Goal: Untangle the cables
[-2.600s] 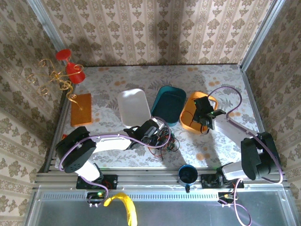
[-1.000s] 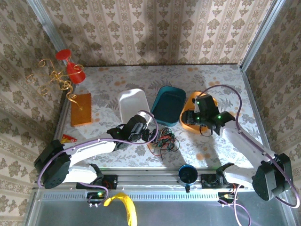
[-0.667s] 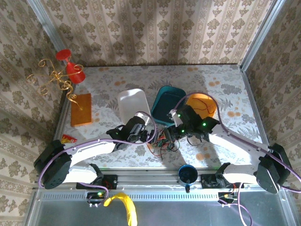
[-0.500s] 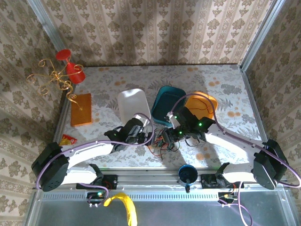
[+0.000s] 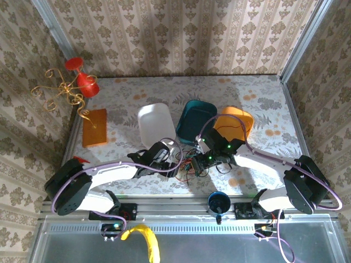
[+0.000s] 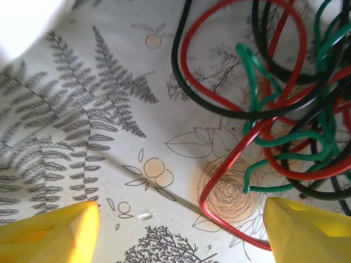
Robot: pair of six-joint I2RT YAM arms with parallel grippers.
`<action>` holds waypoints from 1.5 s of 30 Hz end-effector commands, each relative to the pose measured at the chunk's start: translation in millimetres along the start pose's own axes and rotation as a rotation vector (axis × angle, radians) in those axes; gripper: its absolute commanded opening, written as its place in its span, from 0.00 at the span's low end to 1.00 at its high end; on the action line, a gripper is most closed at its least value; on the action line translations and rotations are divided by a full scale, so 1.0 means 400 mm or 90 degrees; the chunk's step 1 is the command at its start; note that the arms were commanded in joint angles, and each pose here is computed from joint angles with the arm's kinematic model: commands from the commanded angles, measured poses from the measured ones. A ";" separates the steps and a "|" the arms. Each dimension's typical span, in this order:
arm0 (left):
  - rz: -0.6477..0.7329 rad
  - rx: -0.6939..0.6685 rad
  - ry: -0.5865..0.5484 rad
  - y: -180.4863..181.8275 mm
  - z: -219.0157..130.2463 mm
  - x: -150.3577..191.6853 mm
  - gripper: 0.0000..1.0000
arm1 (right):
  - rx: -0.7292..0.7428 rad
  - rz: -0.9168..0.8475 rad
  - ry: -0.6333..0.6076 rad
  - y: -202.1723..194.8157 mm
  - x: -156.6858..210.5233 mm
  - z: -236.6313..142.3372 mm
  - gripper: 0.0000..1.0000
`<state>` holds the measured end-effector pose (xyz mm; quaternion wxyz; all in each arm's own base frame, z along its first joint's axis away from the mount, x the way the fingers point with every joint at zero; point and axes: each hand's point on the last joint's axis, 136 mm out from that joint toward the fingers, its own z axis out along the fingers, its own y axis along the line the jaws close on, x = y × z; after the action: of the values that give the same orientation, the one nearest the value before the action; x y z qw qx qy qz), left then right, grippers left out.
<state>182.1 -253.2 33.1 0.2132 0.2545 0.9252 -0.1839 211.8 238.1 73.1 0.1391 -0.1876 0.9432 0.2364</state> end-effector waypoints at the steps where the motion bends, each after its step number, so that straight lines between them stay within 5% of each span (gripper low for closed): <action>1: 0.020 0.025 -0.009 -0.023 0.011 -0.027 0.76 | -0.004 0.024 0.021 -0.015 0.023 0.019 0.43; 11: 0.021 0.052 -0.034 -0.042 0.070 -0.055 0.53 | -0.001 0.033 0.033 -0.029 0.045 0.025 0.42; 17: 0.028 0.053 -0.016 -0.052 0.075 -0.057 0.00 | 0.011 0.046 0.030 -0.049 0.057 0.020 0.41; 25: 0.119 0.046 -0.061 -0.095 -0.099 -0.135 0.00 | 0.073 0.100 0.019 -0.120 0.075 0.039 0.42; 45: 0.172 0.059 -0.406 -0.167 -0.578 -0.466 0.00 | 0.092 0.135 -0.062 -0.153 0.053 -0.005 0.53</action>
<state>217.6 -283.0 291.2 0.4504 0.3227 0.7912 -0.2586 216.4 189.7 44.5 0.1622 -0.0837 0.9624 0.2010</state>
